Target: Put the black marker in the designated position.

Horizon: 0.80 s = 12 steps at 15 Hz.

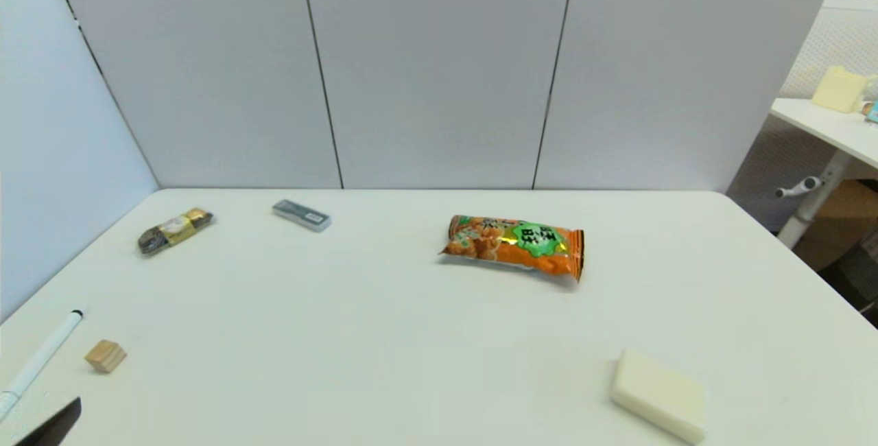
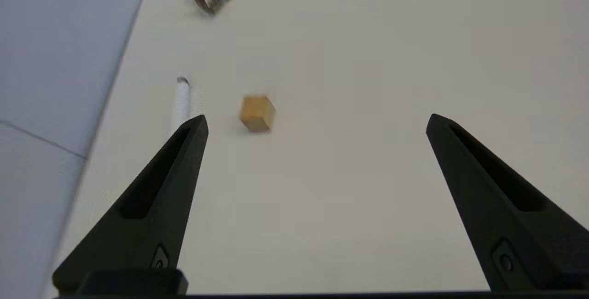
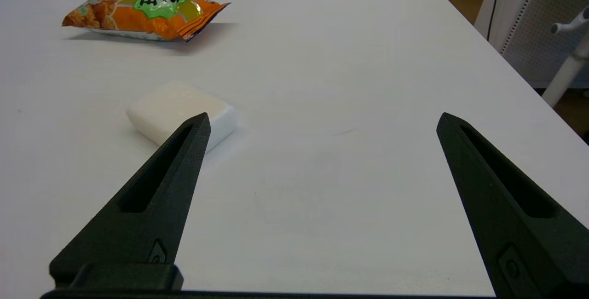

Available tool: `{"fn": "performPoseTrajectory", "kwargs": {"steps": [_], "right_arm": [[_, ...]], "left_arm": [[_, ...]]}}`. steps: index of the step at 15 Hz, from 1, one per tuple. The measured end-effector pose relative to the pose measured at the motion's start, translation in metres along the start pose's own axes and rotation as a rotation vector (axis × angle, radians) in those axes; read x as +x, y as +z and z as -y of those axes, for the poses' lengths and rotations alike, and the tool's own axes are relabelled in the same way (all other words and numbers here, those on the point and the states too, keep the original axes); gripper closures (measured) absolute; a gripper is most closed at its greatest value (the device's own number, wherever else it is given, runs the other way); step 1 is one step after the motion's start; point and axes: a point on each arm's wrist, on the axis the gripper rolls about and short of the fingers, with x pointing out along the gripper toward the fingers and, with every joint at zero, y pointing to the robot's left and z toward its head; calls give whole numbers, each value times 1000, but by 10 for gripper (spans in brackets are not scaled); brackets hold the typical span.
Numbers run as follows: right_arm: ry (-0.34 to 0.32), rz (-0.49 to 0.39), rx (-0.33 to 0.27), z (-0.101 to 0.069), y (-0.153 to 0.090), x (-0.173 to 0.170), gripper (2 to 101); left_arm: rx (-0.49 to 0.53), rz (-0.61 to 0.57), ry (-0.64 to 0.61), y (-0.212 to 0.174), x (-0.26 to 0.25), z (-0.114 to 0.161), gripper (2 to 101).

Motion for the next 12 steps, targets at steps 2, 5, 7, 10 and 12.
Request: {"fn": "performPoseTrajectory", "kwargs": {"steps": [2,5,7,10,12], "right_arm": [[0,0,0,0,0,0,49],[0,0,0,0,0,0,49],[0,0,0,0,0,0,49],[0,0,0,0,0,0,49],[0,0,0,0,0,0,49]], "left_arm": [[-44,13,-11,-40,-5,10,68],[-81,80,-66,-76,-9,20,63],[-111,157,-55,-87,-14,22,62],[-168,271,-28,-93,-19,23,60],[-171,298,-23,-95,-20,24,60]]}}
